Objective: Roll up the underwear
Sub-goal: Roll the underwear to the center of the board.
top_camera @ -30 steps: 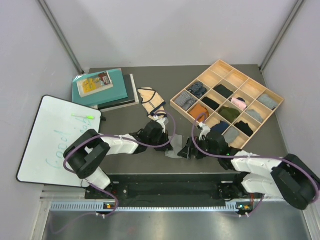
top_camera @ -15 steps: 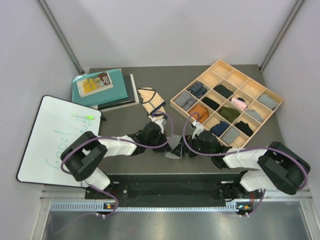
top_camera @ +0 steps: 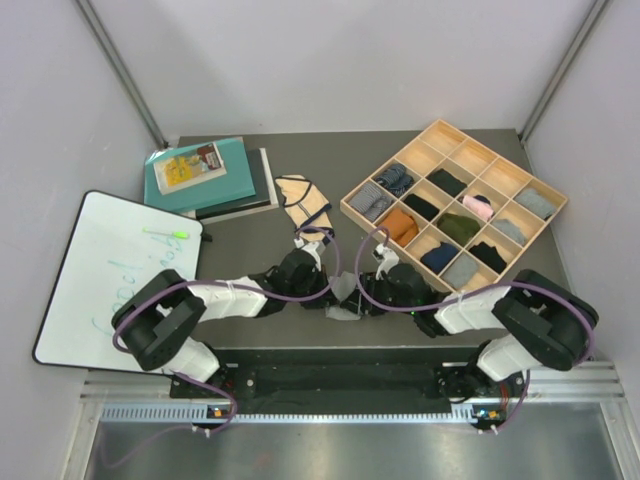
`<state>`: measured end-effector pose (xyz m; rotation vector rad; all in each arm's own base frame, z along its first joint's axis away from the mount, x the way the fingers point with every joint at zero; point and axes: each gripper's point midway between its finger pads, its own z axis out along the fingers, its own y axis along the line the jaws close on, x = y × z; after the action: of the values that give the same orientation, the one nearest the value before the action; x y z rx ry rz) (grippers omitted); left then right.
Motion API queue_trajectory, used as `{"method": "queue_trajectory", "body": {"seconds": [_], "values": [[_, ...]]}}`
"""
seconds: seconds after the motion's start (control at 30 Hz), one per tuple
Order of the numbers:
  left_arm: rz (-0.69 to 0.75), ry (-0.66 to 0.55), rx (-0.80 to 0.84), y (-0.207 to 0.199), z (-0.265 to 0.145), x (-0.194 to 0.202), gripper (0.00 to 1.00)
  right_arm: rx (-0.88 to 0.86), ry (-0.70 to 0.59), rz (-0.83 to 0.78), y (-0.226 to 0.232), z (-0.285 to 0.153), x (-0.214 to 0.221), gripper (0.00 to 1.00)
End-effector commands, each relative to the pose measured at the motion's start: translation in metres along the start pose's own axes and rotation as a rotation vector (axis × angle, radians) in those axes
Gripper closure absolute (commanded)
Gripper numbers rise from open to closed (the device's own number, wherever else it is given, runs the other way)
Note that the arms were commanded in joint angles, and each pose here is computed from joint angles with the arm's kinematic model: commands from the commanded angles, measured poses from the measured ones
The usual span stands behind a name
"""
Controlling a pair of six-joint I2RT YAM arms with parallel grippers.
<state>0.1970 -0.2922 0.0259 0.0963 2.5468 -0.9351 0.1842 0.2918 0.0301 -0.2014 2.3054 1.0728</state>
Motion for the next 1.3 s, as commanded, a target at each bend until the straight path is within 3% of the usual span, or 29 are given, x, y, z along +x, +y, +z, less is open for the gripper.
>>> {"method": "queue_trajectory", "body": {"seconds": [0.0, 0.03, 0.23, 0.4, 0.73, 1.27], "values": [[-0.007, -0.014, -0.036, 0.012, -0.005, 0.005, 1.00, 0.233, 0.255, 0.037, -0.060, -0.014, 0.077, 0.58], [-0.004, -0.019, -0.027, 0.009, -0.006, 0.004, 1.00, 0.248, 0.271, 0.042, -0.063, -0.013, 0.082, 0.70], [0.020, -0.075, -0.022, 0.002, -0.019, -0.009, 0.96, 0.282, 0.289, 0.052, -0.067, -0.007, 0.083, 0.88], [0.051, -0.128, -0.059, 0.006, -0.040, -0.018, 0.67, 0.307, 0.295, 0.052, -0.070, -0.008, 0.083, 0.92], [0.075, -0.146, -0.012, 0.006, -0.045, -0.012, 0.42, 0.298, 0.296, 0.055, -0.068, -0.007, 0.082, 0.94], [0.053, -0.148, -0.036, 0.027, -0.019, -0.002, 0.46, 0.272, 0.299, 0.062, -0.063, -0.005, 0.083, 0.94]]}}
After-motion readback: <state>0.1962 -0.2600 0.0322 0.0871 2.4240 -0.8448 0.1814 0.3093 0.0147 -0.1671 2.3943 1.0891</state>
